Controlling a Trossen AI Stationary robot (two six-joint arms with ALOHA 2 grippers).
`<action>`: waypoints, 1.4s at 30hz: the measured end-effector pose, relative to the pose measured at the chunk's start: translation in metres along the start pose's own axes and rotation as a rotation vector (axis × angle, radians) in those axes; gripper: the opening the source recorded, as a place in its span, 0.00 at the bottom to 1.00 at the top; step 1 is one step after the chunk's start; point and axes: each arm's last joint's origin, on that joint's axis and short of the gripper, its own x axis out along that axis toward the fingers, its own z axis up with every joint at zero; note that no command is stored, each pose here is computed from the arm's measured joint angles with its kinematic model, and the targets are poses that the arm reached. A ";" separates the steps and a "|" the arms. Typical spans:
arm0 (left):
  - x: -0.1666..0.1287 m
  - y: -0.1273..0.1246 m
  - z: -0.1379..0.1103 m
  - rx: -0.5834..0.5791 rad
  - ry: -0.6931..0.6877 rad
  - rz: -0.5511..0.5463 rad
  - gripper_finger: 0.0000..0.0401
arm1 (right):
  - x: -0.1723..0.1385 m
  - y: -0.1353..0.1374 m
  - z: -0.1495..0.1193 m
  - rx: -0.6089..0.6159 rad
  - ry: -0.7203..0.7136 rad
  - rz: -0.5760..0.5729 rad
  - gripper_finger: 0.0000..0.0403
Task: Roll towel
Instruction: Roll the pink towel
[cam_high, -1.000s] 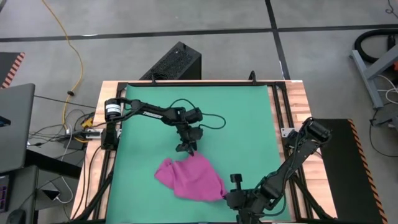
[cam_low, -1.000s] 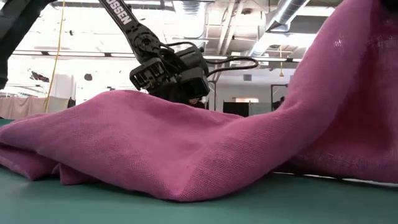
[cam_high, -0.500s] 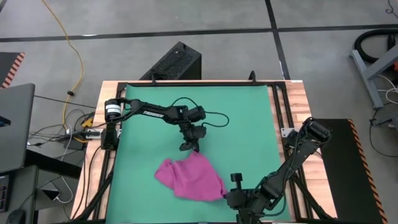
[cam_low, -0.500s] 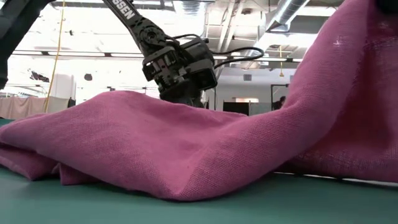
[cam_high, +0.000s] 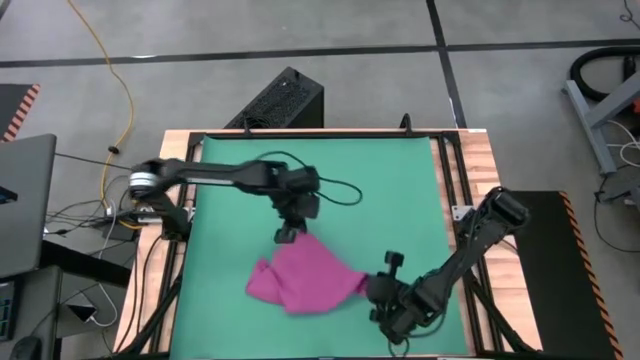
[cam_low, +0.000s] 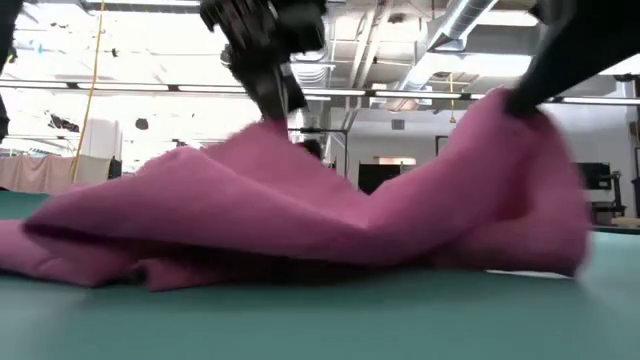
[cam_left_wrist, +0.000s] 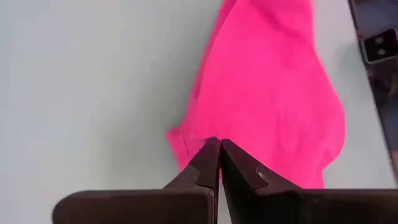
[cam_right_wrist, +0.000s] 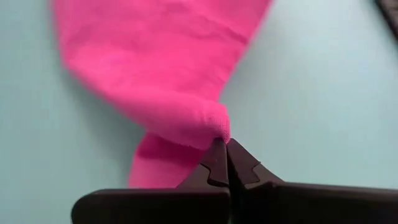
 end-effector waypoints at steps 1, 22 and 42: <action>-0.015 -0.008 0.001 0.009 -0.024 0.046 0.00 | 0.003 -0.005 0.004 0.011 -0.007 -0.024 0.00; -0.197 -0.045 -0.030 0.079 -0.403 1.077 0.00 | -0.006 -0.214 0.154 -0.075 -0.158 -0.522 0.00; -0.245 -0.024 -0.030 0.204 -0.349 1.466 0.00 | -0.024 -0.283 0.181 -0.191 -0.081 -0.841 0.00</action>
